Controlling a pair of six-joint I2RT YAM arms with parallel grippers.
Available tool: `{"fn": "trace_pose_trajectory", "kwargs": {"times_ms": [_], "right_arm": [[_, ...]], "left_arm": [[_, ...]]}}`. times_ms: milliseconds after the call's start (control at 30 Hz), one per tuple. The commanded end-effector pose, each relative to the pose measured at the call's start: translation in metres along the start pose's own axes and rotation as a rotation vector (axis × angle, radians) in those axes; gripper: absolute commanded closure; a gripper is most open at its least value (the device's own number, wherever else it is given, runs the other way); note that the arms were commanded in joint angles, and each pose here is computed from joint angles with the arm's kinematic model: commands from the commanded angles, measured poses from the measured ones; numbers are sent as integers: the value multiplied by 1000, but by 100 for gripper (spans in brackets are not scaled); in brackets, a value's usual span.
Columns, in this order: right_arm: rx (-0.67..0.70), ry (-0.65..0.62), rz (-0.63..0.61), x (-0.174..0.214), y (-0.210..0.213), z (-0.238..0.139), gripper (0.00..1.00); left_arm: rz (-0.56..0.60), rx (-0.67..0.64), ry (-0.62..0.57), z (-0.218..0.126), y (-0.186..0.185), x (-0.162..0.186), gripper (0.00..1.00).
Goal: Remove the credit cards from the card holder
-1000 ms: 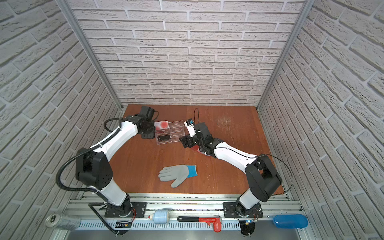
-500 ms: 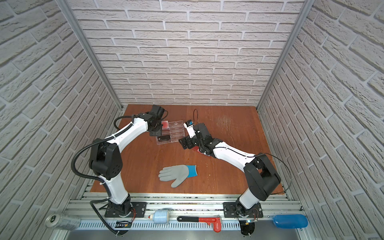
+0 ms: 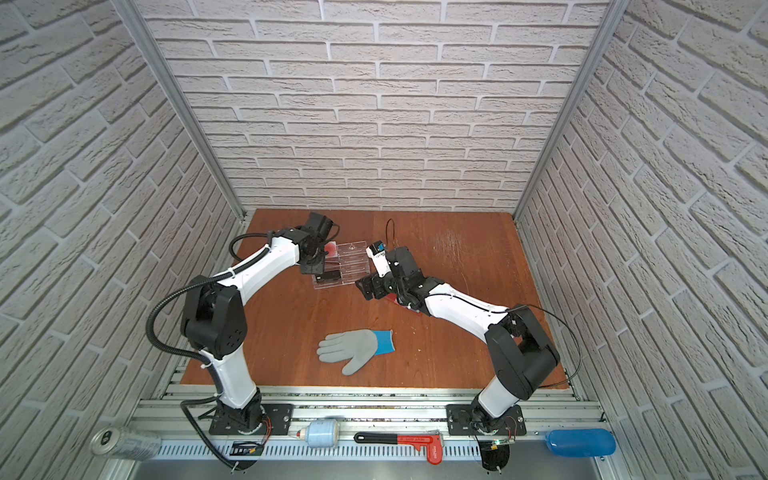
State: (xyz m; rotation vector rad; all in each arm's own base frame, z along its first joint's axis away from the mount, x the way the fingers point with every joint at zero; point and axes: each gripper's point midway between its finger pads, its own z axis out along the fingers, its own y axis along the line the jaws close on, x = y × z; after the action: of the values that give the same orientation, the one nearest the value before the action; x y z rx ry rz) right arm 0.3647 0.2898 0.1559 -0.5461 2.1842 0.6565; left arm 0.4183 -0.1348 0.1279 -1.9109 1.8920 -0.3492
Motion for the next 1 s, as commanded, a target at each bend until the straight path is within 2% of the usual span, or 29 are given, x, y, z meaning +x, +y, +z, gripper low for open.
{"fn": "trace_pose_trajectory", "kwargs": {"times_ms": [0,200,600,967], "right_arm": [[-38,-43,12,-13,6,2,10],[-52,-55,12,-17,10,-4,10],[-80,-66,27,-18,15,-6,10],[-92,-53,41,-15,16,0,10]], "left_arm": [[-253,-6,-67,-2,12,-5,100],[-264,26,-115,-20,9,-18,100],[-437,112,-87,-1,1,-13,100],[-511,156,-57,4,-10,-8,100]]}}
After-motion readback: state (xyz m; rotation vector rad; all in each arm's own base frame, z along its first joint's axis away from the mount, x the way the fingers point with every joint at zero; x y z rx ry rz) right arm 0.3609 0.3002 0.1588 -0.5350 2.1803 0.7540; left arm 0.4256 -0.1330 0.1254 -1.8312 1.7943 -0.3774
